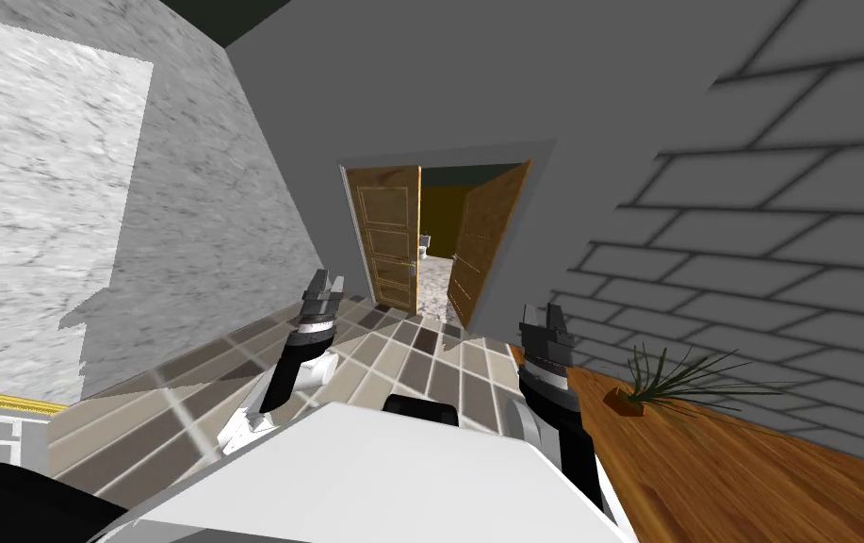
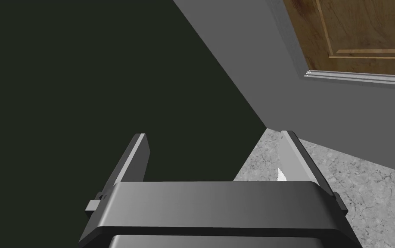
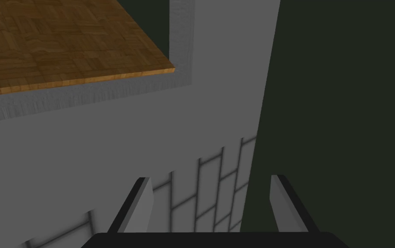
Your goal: Push the door open
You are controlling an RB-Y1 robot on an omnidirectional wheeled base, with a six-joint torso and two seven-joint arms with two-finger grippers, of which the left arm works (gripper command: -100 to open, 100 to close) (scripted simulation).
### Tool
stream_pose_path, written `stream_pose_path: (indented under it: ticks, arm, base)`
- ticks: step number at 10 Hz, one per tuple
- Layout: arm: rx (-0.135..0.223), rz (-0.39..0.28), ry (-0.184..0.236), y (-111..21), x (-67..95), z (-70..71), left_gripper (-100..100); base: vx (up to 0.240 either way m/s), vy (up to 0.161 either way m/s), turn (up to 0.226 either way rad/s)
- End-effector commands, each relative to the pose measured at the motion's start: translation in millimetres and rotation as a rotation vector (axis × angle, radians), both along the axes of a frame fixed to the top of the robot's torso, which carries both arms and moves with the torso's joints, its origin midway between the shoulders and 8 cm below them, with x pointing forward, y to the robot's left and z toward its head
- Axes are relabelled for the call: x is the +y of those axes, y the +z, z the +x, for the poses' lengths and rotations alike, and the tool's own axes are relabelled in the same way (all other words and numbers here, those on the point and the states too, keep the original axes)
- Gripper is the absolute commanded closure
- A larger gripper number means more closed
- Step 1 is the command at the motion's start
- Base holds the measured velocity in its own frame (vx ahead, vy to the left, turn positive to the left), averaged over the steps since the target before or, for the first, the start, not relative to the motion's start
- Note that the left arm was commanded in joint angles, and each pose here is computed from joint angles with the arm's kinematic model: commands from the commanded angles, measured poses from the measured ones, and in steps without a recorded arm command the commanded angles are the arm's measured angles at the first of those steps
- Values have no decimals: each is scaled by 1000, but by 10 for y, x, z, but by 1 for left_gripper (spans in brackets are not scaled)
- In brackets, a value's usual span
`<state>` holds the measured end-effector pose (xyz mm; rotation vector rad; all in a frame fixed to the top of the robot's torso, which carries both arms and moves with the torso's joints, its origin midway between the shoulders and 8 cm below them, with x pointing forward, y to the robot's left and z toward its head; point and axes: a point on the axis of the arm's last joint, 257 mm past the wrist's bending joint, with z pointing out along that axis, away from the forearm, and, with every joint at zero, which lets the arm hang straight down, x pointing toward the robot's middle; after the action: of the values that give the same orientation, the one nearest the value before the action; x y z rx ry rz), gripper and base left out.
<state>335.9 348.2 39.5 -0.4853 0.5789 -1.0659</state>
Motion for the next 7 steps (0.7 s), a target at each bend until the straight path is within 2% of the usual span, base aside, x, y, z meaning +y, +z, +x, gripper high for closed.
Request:
stream_pose_path:
  ticks: [1,3,7]
  arm:
    - [4,15,26,-1,87,19,-100]
    - [10,40,72,4,248,49,-100]
    - [16,71,143,18,494,77,-100]
  base:
    - [52,72,-174]
    - [57,111,-336]
    - [43,83,-184]
